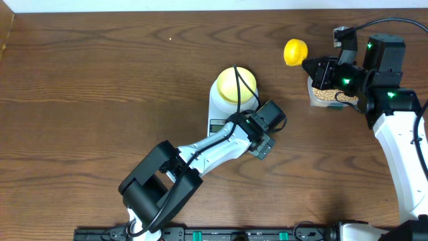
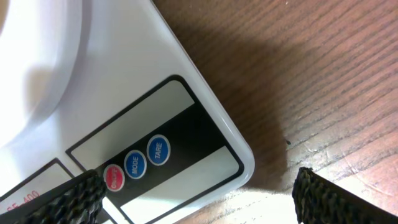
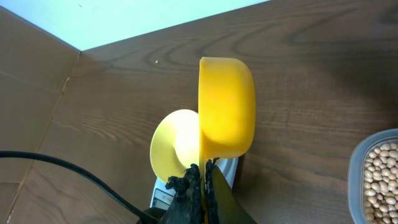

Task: Scoop item into bowl and weigh 50g on scale

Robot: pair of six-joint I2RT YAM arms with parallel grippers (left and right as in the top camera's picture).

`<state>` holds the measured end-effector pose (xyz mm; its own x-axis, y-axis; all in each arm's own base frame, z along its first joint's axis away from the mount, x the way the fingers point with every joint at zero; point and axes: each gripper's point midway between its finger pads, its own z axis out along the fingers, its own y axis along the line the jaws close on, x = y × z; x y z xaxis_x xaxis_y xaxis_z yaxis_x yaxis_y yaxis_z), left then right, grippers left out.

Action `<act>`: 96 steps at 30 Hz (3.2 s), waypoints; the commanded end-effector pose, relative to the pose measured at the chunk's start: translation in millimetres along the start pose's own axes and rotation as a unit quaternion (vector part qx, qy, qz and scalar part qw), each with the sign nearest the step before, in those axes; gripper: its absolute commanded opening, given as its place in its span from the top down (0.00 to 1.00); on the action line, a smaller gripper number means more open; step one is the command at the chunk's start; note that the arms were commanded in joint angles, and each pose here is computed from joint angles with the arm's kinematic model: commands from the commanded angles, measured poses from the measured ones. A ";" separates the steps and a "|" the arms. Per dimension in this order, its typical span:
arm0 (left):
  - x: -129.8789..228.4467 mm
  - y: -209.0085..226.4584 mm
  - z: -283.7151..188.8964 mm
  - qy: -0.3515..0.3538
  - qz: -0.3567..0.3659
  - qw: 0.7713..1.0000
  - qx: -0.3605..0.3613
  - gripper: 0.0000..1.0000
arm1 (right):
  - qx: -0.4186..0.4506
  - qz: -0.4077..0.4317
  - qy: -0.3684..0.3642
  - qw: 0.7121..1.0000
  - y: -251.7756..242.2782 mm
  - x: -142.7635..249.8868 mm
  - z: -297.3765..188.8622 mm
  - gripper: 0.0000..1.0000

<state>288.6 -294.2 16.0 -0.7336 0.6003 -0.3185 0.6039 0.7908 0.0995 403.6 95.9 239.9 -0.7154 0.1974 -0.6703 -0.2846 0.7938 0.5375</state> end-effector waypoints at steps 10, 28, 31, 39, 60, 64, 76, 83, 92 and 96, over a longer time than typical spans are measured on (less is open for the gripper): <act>9.3 -2.2 11.0 0.014 0.008 1.000 0.006 0.02 | -0.003 -0.014 -0.009 1.000 5.0 -8.0 -6.3 0.99; 8.3 -2.7 12.2 0.012 0.008 1.000 0.007 0.03 | -0.003 -0.018 -0.010 1.000 5.0 -8.2 -6.3 0.99; 8.5 -3.2 12.1 0.012 0.009 1.000 0.007 0.02 | -0.003 -0.018 -0.009 1.000 4.9 -8.1 -6.3 0.99; 9.8 -4.1 16.6 0.015 0.010 1.000 0.007 0.03 | -0.003 -0.018 -0.010 1.000 5.1 -8.4 -6.4 0.99; 17.3 -14.0 15.8 0.031 0.027 0.998 0.037 0.03 | 0.007 -0.007 -0.013 1.000 -5.0 -10.0 -11.2 0.99; 17.3 -16.3 15.2 0.032 0.027 0.998 0.044 0.03 | 0.008 -0.006 -0.014 1.000 -6.3 -10.5 -11.8 0.99; 13.2 -21.5 14.3 0.025 0.032 0.997 0.058 0.02 | 0.008 -0.006 -0.014 1.000 -6.3 -10.5 -11.9 0.99; 13.2 -21.0 14.3 0.025 0.033 0.998 0.057 0.02 | 0.008 -0.006 -0.013 1.000 -6.4 -10.2 -11.9 0.99; -4.7 -14.7 -8.2 -0.006 0.030 0.998 0.045 0.02 | 0.008 -0.006 -0.013 1.000 -6.4 -10.3 -11.8 0.99; -28.7 -11.2 -55.5 -0.069 0.022 0.996 0.054 0.03 | 0.008 -0.006 -0.014 1.000 -6.3 -10.5 -11.9 0.99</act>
<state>280.6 -302.6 22.5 -0.6988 0.6379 -0.3239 0.6610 0.7488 0.0485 404.2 82.1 237.0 -0.7173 0.2144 -0.6629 -0.2549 0.8048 0.5360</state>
